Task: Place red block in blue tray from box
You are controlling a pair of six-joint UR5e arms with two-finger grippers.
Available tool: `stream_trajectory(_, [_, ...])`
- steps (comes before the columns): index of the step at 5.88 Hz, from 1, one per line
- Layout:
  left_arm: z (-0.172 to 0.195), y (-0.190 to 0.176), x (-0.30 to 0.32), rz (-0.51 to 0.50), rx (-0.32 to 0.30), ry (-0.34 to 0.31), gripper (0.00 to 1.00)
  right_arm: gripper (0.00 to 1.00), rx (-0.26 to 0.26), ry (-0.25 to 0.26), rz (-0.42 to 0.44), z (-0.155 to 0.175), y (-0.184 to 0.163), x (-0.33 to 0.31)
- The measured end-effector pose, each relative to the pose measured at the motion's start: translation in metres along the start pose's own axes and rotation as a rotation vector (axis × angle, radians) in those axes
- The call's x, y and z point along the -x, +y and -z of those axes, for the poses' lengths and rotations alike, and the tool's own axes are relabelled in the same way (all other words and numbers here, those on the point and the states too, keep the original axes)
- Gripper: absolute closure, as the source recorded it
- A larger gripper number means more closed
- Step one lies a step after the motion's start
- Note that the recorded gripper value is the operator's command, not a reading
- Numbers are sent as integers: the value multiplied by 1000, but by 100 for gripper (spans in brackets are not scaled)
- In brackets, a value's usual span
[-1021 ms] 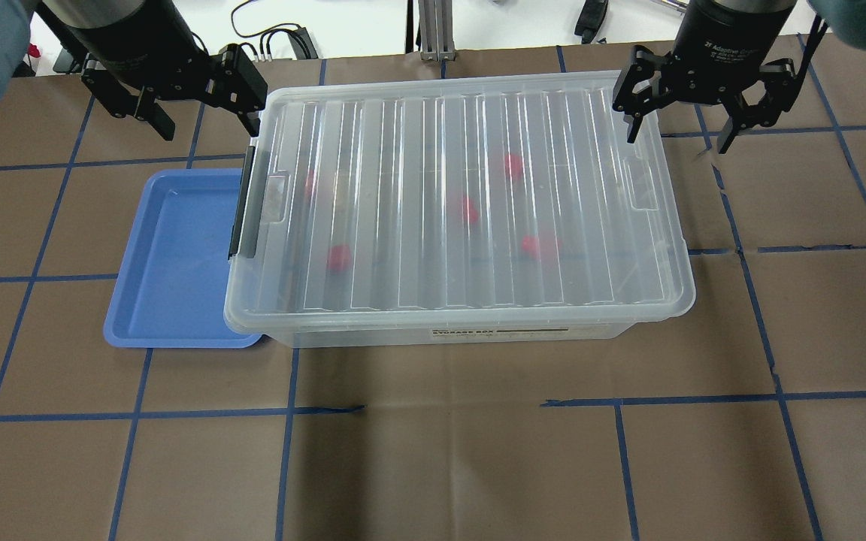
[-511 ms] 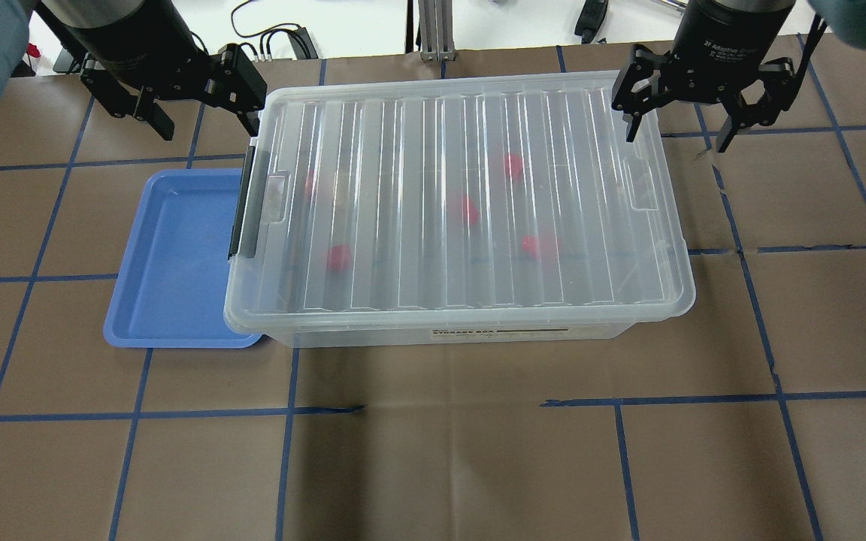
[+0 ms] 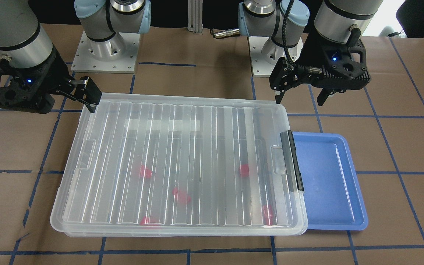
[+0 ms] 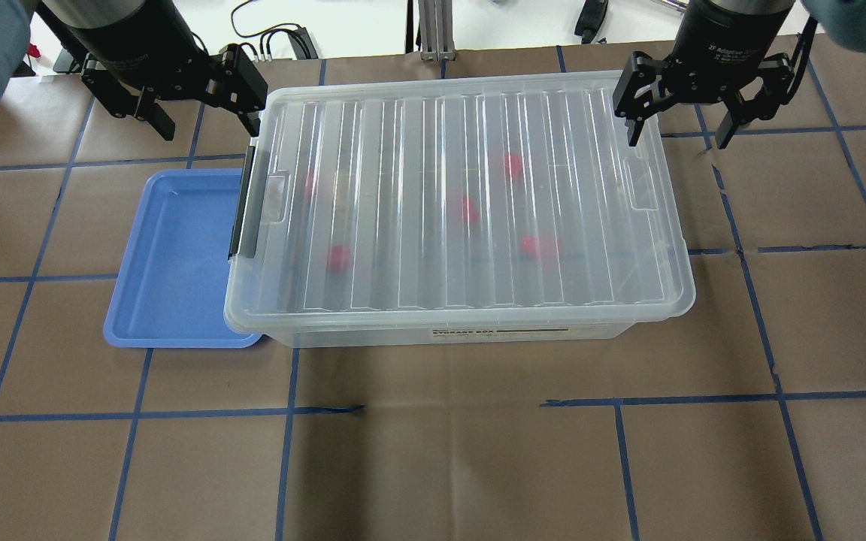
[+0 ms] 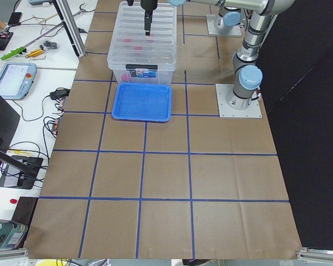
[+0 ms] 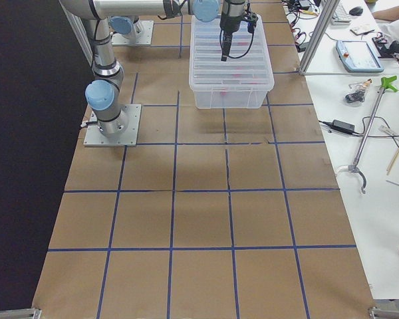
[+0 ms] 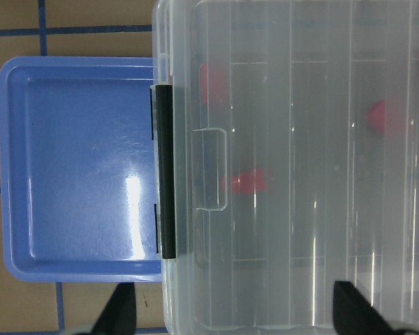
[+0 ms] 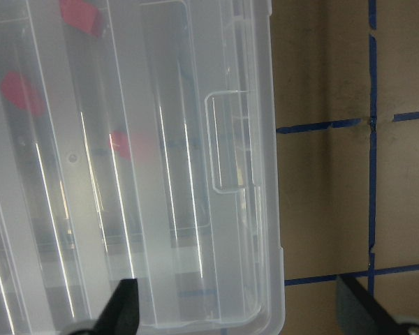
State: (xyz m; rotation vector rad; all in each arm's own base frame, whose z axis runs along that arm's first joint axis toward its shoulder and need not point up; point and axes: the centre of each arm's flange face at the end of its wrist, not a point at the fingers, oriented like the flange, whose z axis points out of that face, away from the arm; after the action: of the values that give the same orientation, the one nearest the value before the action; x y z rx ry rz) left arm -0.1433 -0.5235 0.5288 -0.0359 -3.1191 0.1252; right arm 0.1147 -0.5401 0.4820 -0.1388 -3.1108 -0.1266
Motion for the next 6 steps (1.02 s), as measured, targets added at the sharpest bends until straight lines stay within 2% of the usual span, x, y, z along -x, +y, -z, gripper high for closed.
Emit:
stream_trajectory(4, [1, 0, 0, 0, -1, -1, 2, 0, -7, -2, 51, -88, -12, -55])
stream_trajectory(6, [1, 1, 0, 0, -1, -1, 2, 0, 8, -6, 56, -111, -9, -59])
